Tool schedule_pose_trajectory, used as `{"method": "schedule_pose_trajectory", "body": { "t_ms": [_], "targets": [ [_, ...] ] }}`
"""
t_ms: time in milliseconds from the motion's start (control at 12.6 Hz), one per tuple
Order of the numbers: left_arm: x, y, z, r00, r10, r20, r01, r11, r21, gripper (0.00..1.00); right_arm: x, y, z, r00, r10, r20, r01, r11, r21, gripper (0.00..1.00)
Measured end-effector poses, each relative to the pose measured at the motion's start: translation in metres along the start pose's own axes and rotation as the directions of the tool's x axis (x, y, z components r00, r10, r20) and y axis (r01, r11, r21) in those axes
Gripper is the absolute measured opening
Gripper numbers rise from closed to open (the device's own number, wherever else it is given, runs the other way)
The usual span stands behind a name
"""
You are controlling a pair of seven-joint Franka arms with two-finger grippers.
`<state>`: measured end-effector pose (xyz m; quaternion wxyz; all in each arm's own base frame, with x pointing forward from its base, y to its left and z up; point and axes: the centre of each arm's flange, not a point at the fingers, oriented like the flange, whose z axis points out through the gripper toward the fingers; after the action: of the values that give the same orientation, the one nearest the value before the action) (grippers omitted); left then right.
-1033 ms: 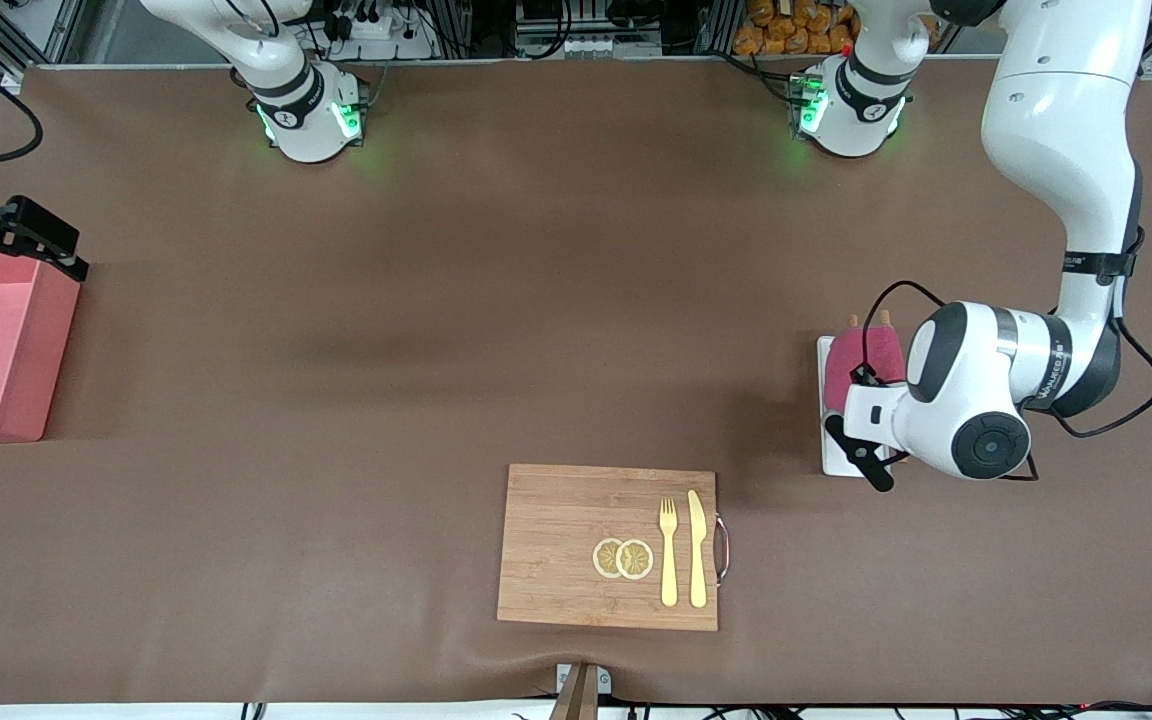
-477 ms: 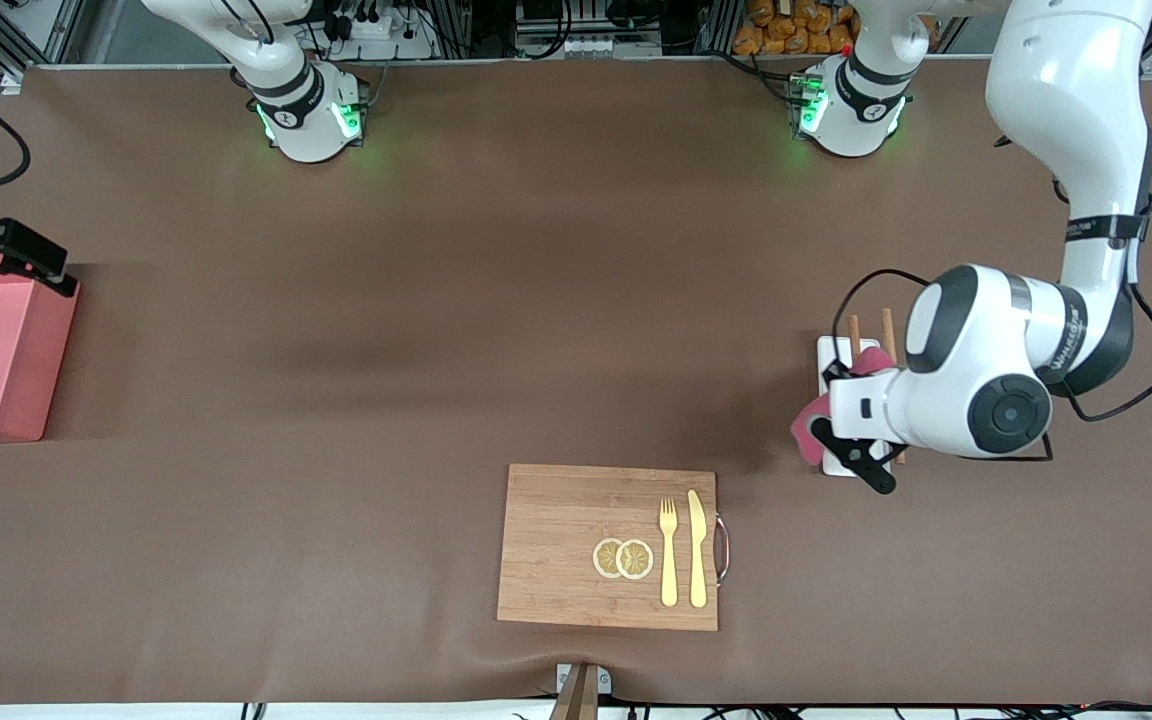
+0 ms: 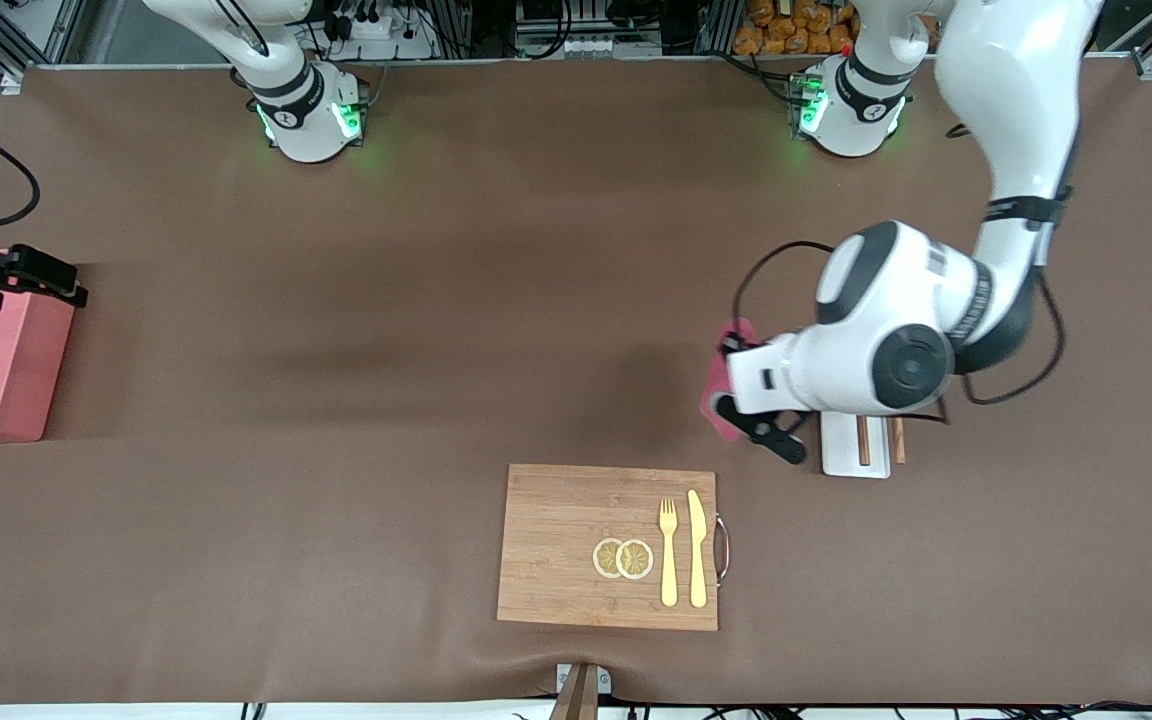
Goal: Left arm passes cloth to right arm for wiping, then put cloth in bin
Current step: 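Lift the cloth off the tray and carry it toward the right gripper, then grasp the cloth with the right gripper while the left gripper holds it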
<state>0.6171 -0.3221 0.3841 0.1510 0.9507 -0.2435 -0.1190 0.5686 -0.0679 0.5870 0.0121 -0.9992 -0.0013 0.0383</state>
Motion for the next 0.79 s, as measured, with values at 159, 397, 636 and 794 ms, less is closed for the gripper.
{"method": "schedule_pose_trajectory", "body": {
  "t_ms": [159,397,636,794],
  "targets": [
    [0.01,0.057,0.015,0.993,-0.113,-0.037,0.11,0.99,-0.086,0.04,-0.005,0.014,0.003,0.999,0.037,0.028,-0.038,0.999,0.023,1.0],
    [0.021,0.141,0.034,0.954,-0.272,-0.124,0.246,0.95,-0.193,0.04,-0.007,-0.024,0.015,0.931,0.329,0.16,-0.35,0.929,0.122,1.0],
    [0.023,0.215,0.045,0.907,-0.374,-0.191,0.299,0.894,-0.332,0.04,0.003,-0.098,0.037,0.73,0.611,0.307,-0.659,0.748,0.078,1.0],
    [0.018,0.255,0.05,0.878,-0.429,-0.213,0.318,0.854,-0.412,0.04,0.009,-0.148,0.058,0.575,0.725,0.381,-0.782,0.623,-0.006,1.0]
  ]
}}
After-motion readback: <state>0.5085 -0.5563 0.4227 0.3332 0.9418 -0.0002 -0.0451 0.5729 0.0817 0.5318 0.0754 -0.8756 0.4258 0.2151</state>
